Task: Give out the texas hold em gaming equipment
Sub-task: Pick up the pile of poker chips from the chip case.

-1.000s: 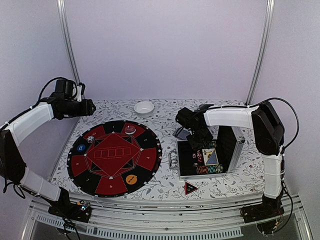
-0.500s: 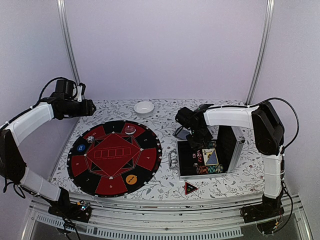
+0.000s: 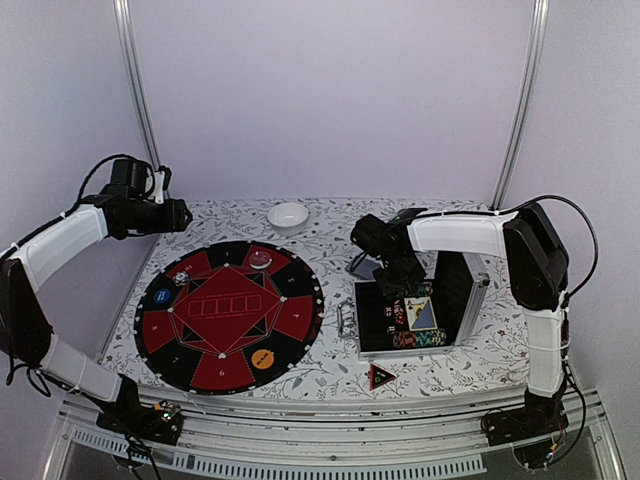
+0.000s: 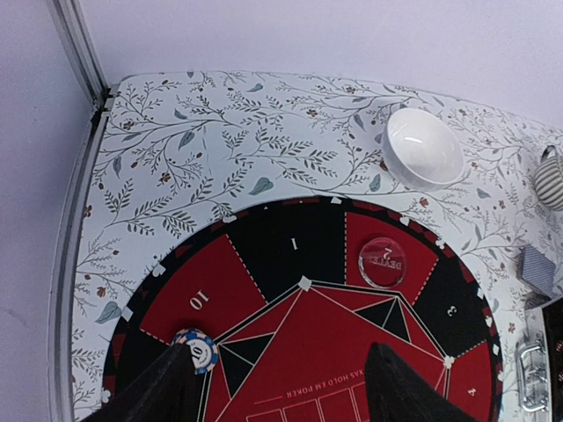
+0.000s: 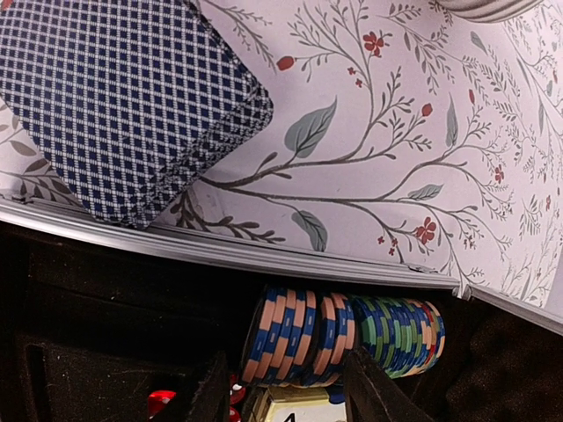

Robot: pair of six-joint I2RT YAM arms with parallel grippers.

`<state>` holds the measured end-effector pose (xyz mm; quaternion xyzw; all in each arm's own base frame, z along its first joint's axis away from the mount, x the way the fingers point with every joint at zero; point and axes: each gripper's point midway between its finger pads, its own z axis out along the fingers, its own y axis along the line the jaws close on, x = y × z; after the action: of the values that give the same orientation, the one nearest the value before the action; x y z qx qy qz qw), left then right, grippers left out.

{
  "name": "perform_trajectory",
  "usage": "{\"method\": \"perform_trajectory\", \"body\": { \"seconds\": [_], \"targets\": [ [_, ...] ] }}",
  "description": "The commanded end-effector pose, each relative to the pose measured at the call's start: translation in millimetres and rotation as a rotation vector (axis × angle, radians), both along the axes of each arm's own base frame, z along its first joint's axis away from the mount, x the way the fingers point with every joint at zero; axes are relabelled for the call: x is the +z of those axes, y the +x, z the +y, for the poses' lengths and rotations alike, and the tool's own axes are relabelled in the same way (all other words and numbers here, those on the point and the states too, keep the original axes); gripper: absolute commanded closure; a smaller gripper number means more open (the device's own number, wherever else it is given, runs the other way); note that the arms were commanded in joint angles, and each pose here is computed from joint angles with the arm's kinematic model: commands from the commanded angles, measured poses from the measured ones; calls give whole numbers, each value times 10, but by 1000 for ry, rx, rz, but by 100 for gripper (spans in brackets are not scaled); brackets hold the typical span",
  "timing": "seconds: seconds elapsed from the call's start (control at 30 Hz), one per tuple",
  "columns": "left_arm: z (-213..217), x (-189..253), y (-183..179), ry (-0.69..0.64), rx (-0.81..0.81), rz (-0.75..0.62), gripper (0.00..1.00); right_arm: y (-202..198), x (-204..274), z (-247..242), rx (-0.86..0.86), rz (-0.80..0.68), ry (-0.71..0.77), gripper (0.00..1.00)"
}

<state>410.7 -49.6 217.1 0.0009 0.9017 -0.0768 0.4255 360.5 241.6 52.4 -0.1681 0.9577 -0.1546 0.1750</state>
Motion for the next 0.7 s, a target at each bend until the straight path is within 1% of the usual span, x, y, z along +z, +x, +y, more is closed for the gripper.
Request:
{"method": "perform_trajectory", "body": {
  "seconds": [0.0,0.2,0.3,0.53,0.67],
  "targets": [
    [-68,11,8,1,-28,0,31,66,41,-31,-21,-33,-19,53],
    [-69,-7,13,1,-30,4,31,68,46,-63,-25,-37,-34,49],
    [-72,1,10,0,-31,2,31,45,21,-99,-33,-29,-41,49],
    [-75,-3,6,1,-34,4,31,12,-70,-51,-27,-3,0,52],
    [-71,3,2,2,-33,3,31,3,-90,-71,-27,3,-5,53]
  ]
}}
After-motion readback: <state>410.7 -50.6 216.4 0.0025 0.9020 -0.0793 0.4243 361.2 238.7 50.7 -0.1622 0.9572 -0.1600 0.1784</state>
